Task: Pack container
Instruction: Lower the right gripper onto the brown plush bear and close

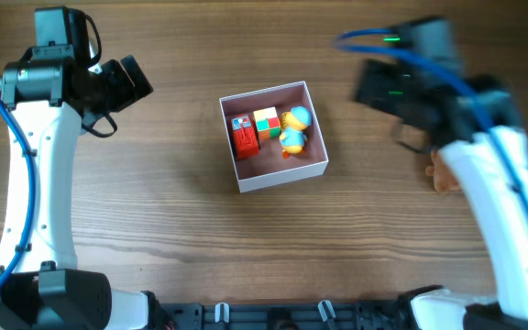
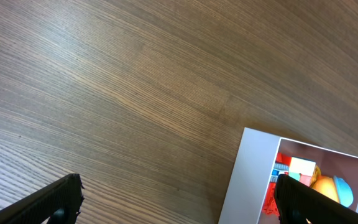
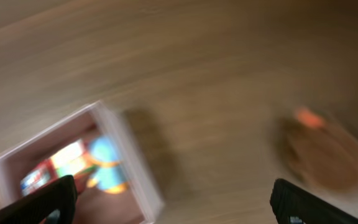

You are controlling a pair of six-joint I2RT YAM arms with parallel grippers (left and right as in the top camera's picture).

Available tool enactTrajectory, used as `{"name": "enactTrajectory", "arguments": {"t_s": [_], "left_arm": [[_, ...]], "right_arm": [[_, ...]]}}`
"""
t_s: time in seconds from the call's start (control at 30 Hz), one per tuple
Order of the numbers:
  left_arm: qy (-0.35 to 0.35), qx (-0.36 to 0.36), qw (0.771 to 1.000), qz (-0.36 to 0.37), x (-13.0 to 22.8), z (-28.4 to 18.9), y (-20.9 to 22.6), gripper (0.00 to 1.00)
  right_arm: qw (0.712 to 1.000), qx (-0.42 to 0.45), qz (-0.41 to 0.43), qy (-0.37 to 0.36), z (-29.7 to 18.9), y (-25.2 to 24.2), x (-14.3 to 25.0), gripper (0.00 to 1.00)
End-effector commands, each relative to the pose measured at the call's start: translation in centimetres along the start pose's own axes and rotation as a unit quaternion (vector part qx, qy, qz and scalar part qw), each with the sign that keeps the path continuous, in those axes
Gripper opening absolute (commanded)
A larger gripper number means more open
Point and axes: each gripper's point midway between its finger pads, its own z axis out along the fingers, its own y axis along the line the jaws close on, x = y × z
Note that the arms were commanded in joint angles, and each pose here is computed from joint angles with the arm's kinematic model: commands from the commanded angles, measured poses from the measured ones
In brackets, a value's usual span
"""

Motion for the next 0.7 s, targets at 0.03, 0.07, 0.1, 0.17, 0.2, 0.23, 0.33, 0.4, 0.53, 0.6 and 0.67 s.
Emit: {"name": "enactTrajectory", "arguments": {"t_s": [0.03,0.07,0.1,0.17,0.2,0.23,0.33,0.4,0.53,0.6,0.67], "left_arm": [[0.002,0.006,1.0,-0.005,0.0,0.1,-0.3,1.0],[0.002,0.006,1.0,-0.005,0.0,0.1,-0.3,1.0],[0.002,0.006,1.0,-0.005,0.0,0.1,-0.3,1.0],[0.002,0.006,1.0,-0.005,0.0,0.1,-0.3,1.0],[0.002,0.006,1.0,-0.005,0.0,0.1,-0.3,1.0],[0.002,0.006,1.0,-0.005,0.0,0.1,-0.3,1.0],[0.002,0.006,1.0,-0.005,0.0,0.1,-0.3,1.0],[0.002,0.006,1.0,-0.005,0.0,0.1,-0.3,1.0],[0.002,0.006,1.0,-0.005,0.0,0.1,-0.3,1.0],[0.003,0.006,1.0,-0.005,0.0,0.1,-0.3,1.0],[0.004,0.006,1.0,-0.005,0.1,0.1,-0.3,1.0]], "right_arm": [[0.99,0.084,0.113,0.02,-0.4,-9.2,-1.0,1.0],[0.988,0.099,0.114,0.028,-0.1,-10.7,-0.9,1.0],[0.988,0.109,0.103,0.039,0.3,-12.0,-0.8,1.0],[0.987,0.13,0.054,0.083,2.0,-15.4,0.3,1.0],[0.986,0.126,0.025,0.105,2.9,-16.1,1.1,1.0],[0.984,0.125,-0.002,0.127,4.0,-17.1,2.0,1.0],[0.979,0.124,-0.052,0.157,7.4,-18.9,4.0,1.0],[0.976,0.081,-0.096,0.178,10.1,-18.3,5.6,1.0],[0.97,0.069,-0.106,0.206,13.6,-18.4,7.9,1.0],[0.968,0.068,-0.107,0.216,15.5,-18.6,8.7,1.0],[0.965,0.068,-0.107,0.231,17.8,-18.9,9.6,1.0]]}}
